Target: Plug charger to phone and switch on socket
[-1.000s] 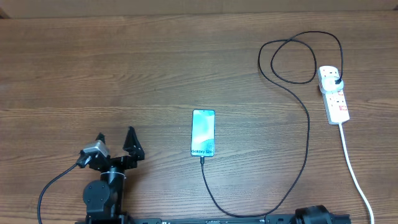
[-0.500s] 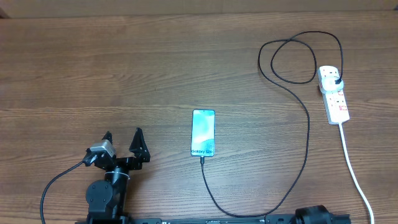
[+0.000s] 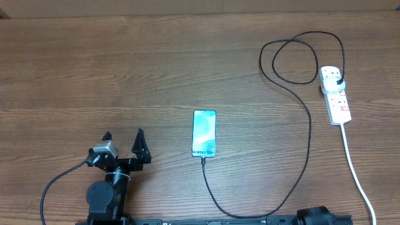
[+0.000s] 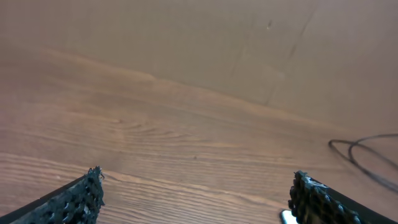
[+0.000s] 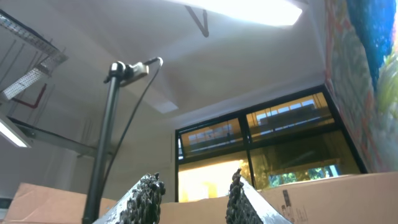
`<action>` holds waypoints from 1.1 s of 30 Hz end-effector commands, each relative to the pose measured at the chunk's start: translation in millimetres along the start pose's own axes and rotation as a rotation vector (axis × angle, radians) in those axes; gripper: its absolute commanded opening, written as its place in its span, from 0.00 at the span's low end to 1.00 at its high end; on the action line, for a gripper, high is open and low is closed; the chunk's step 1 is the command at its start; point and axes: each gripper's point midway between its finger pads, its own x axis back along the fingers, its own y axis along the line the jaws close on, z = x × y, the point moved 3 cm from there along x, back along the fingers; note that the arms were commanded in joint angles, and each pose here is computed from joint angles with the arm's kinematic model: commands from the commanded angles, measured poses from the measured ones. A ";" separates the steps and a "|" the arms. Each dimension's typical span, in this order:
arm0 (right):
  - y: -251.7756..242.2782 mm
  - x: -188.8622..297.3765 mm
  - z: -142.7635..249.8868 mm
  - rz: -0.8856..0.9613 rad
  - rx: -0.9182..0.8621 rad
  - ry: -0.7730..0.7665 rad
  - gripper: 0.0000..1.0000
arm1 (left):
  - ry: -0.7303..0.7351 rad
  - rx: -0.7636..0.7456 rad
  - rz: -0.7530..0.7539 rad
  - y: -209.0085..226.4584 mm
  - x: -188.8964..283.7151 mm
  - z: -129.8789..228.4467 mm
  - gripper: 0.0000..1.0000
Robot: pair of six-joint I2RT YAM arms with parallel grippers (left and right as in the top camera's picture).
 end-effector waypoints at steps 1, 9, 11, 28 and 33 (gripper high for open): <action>-7.3 -3.5 11.4 0.014 0.000 0.007 0.38 | 0.004 -0.206 0.021 -3.2 0.1 1.8 0.99; -36.5 -18.8 33.4 0.136 0.000 -0.021 0.71 | 0.003 -0.305 0.020 -2.9 0.1 1.7 1.00; -47.7 -21.8 37.7 0.191 0.000 -0.045 0.98 | 0.003 -0.305 0.020 -2.9 0.1 1.7 1.00; -129.9 -31.3 150.8 0.410 -0.005 -0.207 1.00 | 0.003 -0.305 0.020 -3.0 0.1 1.8 1.00; -153.7 -23.6 205.3 0.510 0.016 -0.030 1.00 | 0.003 -0.305 0.020 -3.0 0.1 1.8 1.00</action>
